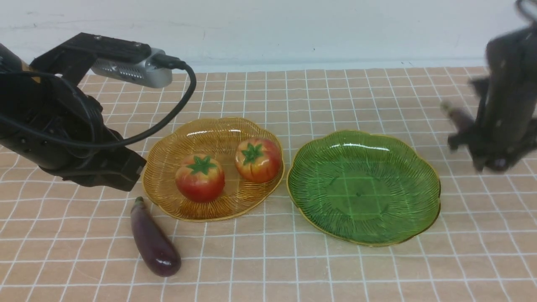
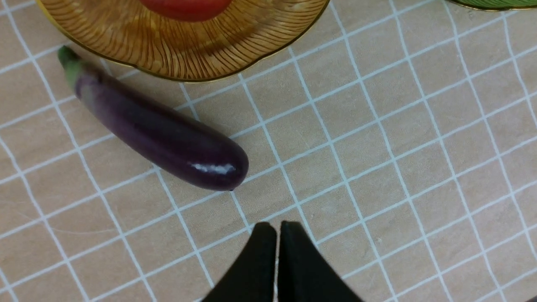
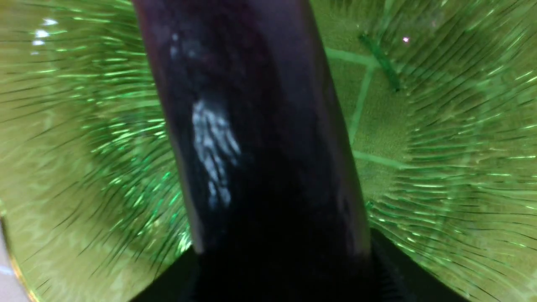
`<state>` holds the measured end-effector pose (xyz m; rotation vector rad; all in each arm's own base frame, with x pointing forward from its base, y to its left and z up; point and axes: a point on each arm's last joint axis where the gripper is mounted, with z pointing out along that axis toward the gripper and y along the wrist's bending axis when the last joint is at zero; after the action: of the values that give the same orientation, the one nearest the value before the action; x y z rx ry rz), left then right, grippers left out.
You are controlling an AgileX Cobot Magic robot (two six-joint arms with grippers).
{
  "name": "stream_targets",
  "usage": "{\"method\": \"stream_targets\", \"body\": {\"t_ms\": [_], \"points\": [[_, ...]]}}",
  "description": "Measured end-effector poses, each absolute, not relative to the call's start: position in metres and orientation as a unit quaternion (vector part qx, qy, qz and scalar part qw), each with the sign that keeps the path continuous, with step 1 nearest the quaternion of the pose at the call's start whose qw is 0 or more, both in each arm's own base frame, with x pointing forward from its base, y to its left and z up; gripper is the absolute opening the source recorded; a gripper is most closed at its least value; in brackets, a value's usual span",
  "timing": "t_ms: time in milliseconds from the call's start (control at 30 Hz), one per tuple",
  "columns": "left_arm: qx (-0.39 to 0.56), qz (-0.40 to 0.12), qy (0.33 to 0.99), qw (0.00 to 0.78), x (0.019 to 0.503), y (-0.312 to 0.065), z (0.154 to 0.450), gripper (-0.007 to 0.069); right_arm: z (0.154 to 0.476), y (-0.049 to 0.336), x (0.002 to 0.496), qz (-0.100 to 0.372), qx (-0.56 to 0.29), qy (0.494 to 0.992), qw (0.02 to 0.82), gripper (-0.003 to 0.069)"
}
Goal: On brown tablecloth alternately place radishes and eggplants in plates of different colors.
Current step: 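Put the eggplants into the green plate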
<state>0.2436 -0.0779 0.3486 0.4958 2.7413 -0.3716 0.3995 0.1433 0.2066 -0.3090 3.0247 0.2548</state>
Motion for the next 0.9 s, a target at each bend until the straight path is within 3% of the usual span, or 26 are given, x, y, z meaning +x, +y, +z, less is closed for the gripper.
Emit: {"method": "stream_targets", "body": {"t_ms": [100, 200, 267, 400, 533, 733, 900], "points": [[0.174, -0.130, 0.962, 0.165, 0.244, -0.078, 0.349, -0.0003, 0.207, 0.143, 0.400, 0.081, -0.089, 0.992, 0.045, 0.0428], [0.172, -0.125, 0.963, 0.165, 0.244, -0.077, 0.348, -0.0003, 0.216, 0.140, 0.393, 0.076, -0.088, 0.992, 0.053, 0.0564], [0.167, -0.121, 0.965, 0.164, 0.244, -0.076, 0.348, -0.0003, 0.228, 0.135, 0.381, 0.075, -0.089, 0.991, 0.059, 0.0619], [0.156, -0.109, 0.968, 0.161, 0.245, -0.074, 0.347, -0.0003, 0.251, 0.124, 0.346, 0.077, -0.089, 0.991, 0.067, 0.0633], [0.106, -0.075, 0.981, 0.145, 0.253, -0.068, 0.330, -0.0003, 0.287, 0.106, 0.286, 0.092, -0.088, 0.987, 0.096, 0.0561], [0.024, -0.078, 0.991, 0.106, 0.281, -0.074, 0.287, 0.0000, 0.335, 0.081, 0.208, 0.116, -0.093, 0.973, 0.178, 0.0369], [0.010, -0.076, 0.996, 0.054, 0.302, -0.080, 0.248, 0.0081, 0.370, 0.068, 0.165, 0.135, -0.097, 0.951, 0.262, 0.0238]]}}
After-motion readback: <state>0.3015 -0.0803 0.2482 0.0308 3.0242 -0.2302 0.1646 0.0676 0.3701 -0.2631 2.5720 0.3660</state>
